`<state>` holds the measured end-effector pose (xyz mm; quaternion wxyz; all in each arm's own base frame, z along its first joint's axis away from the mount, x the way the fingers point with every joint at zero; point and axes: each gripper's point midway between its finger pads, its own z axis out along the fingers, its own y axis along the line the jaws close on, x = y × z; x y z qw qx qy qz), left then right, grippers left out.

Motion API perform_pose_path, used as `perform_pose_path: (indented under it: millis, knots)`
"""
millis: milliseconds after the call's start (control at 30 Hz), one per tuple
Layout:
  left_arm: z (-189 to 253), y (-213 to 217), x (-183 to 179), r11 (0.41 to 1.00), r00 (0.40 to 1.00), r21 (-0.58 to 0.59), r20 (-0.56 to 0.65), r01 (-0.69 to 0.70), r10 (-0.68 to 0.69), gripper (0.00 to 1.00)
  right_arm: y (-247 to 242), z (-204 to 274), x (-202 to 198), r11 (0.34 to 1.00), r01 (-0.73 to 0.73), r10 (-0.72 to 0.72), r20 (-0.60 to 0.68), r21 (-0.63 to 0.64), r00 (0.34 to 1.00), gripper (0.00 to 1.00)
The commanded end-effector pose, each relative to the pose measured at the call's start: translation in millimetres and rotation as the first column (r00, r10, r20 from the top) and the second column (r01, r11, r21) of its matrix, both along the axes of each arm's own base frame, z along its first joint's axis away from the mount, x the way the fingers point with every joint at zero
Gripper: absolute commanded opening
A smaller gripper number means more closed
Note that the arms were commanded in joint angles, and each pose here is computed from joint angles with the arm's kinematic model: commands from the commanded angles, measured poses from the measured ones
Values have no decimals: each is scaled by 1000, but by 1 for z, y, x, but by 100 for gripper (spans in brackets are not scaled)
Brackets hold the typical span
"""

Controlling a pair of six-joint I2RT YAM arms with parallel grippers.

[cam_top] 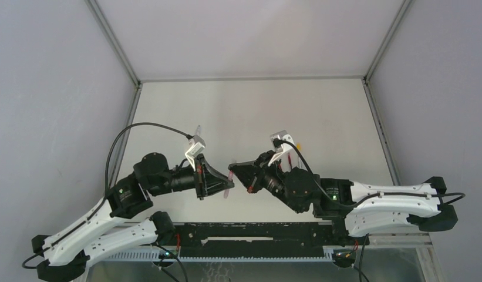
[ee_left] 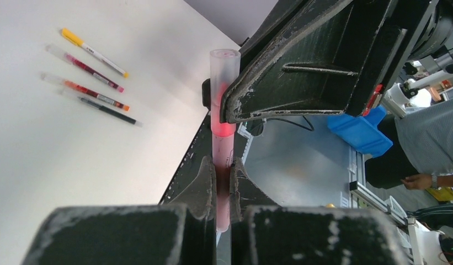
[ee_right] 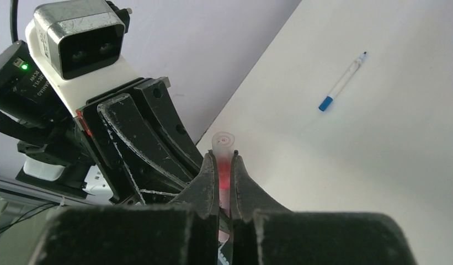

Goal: Insert the pens into the pen caps
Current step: Press the pen cap onto the pen, then place the pen at the center of the board.

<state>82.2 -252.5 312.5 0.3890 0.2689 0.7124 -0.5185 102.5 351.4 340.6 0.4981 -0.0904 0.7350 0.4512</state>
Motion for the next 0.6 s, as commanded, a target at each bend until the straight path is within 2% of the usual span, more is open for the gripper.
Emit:
perform_pose_path:
  millis: [0, 300, 567]
  knots:
    - [79, -4, 39, 953, 972, -277, 158, -126, 175, 0, 6, -38, -41, 969, -220, 215, -52, -111, 975, 8]
    - [58, -21, 33, 969, 988, -237, 115, -71, 101, 0, -17, 23, -20, 980, -151, 158, -47, 128, 986, 27]
    - [40, -26, 33, 972, 992, -223, 87, -68, 89, 0, -63, 75, -3, 964, -55, 44, 49, 262, 998, 36]
